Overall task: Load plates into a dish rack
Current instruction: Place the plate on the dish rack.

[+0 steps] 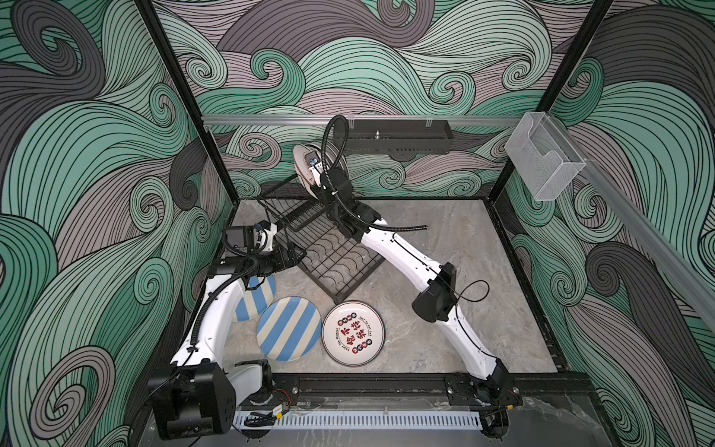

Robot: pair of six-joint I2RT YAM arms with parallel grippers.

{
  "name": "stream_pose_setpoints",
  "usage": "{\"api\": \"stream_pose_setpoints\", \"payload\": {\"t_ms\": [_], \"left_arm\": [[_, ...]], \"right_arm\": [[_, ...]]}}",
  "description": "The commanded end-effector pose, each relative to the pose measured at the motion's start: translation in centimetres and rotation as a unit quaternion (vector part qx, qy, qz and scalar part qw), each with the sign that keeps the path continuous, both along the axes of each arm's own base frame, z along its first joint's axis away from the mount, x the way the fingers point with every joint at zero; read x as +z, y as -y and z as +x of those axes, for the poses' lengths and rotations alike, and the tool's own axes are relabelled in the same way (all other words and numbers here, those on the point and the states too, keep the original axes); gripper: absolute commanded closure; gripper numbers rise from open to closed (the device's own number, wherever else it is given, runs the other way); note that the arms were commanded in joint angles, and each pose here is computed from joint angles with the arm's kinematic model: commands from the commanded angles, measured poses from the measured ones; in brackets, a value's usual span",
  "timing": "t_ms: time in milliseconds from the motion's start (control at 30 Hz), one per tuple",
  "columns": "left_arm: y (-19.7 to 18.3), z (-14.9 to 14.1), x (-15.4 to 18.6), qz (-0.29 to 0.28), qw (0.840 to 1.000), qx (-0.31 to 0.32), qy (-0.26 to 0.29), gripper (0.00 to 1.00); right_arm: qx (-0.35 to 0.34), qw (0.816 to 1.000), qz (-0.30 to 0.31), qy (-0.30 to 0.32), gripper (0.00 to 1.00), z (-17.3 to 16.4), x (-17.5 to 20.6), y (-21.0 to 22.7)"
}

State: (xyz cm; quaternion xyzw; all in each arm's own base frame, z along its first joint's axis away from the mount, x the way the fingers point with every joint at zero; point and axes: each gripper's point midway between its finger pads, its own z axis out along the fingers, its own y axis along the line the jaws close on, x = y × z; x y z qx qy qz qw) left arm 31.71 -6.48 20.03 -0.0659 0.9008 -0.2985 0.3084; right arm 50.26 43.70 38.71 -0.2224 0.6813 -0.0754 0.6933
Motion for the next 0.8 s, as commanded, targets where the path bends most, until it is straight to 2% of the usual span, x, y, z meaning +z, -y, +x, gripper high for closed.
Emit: {"api": "stream_pose_setpoints", "payload": {"t_ms": [0,233,767], "left_arm": [[0.0,0.2,0.1,-0.006,1.0,-0.002,0.002,0.01],[0.0,0.2,0.1,-0.006,1.0,-0.003,0.001,0.01],[0.1,0.2,0.1,-0.009,1.0,-0.006,0.0,0.01]], "right_arm": [[-0.001,0.999,0.045,0.019,1.0,0.0,1.7,0.2],[0.017,0.999,0.049,0.011,1.0,0.0,0.9,-0.7],[0.044,0.999,0.018,0.011,1.0,0.3,-0.9,-2.4]]}}
